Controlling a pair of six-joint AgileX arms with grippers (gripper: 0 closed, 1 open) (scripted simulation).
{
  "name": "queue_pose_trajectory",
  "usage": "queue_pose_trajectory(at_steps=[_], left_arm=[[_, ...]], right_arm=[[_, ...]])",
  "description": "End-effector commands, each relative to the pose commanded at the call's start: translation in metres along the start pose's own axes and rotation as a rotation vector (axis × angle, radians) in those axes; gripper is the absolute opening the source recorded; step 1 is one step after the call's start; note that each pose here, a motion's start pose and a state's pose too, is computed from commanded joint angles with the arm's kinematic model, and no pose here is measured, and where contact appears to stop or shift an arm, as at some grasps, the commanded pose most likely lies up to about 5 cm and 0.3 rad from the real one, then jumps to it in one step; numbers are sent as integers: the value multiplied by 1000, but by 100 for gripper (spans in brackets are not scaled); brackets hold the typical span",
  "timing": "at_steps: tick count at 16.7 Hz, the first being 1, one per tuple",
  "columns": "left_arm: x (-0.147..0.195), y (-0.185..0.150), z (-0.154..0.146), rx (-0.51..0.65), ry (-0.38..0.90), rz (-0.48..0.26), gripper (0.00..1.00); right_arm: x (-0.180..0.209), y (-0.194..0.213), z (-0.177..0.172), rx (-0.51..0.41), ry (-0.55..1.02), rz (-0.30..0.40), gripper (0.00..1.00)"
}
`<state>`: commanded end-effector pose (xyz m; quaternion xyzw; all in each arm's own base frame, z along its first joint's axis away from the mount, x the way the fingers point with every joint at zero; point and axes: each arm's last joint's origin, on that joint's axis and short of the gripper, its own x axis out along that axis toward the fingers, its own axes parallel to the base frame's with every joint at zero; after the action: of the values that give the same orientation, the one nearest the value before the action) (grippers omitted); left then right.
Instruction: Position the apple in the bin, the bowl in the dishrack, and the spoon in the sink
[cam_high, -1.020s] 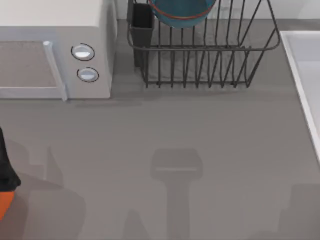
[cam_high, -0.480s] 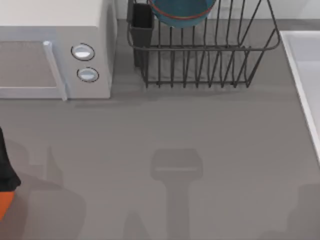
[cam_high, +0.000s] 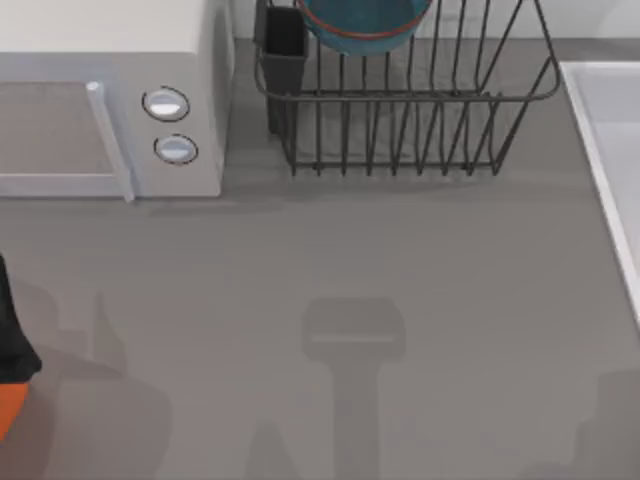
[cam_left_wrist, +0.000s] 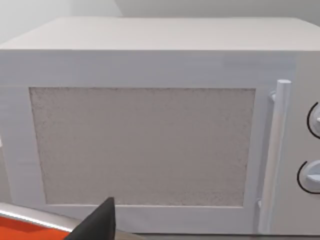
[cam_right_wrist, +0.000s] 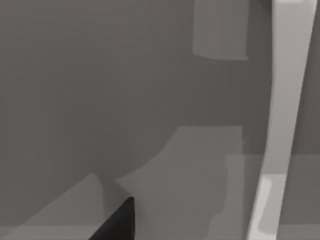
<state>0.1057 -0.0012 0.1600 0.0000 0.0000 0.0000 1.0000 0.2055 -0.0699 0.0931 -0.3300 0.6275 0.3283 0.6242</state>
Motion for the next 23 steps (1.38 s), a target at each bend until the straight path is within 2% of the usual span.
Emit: queue_pose_trajectory(at_steps=[5, 6, 13, 14, 18, 23], left_arm=[[0, 0, 0, 0, 0, 0, 100], [0, 0, 0, 0, 0, 0, 100], [0, 0, 0, 0, 0, 0, 100], [0, 0, 0, 0, 0, 0, 100], [0, 0, 0, 0, 0, 0, 100], [0, 0, 0, 0, 0, 0, 100]], right_arm=[[0, 0, 0, 0, 0, 0, 2], [0, 0, 0, 0, 0, 0, 0], [0, 0, 0, 0, 0, 0, 0], [-21, 1, 1, 32, -4, 0, 0], [-38, -5, 2, 24, -6, -6, 0], [-90, -3, 1, 25, 5, 29, 0]])
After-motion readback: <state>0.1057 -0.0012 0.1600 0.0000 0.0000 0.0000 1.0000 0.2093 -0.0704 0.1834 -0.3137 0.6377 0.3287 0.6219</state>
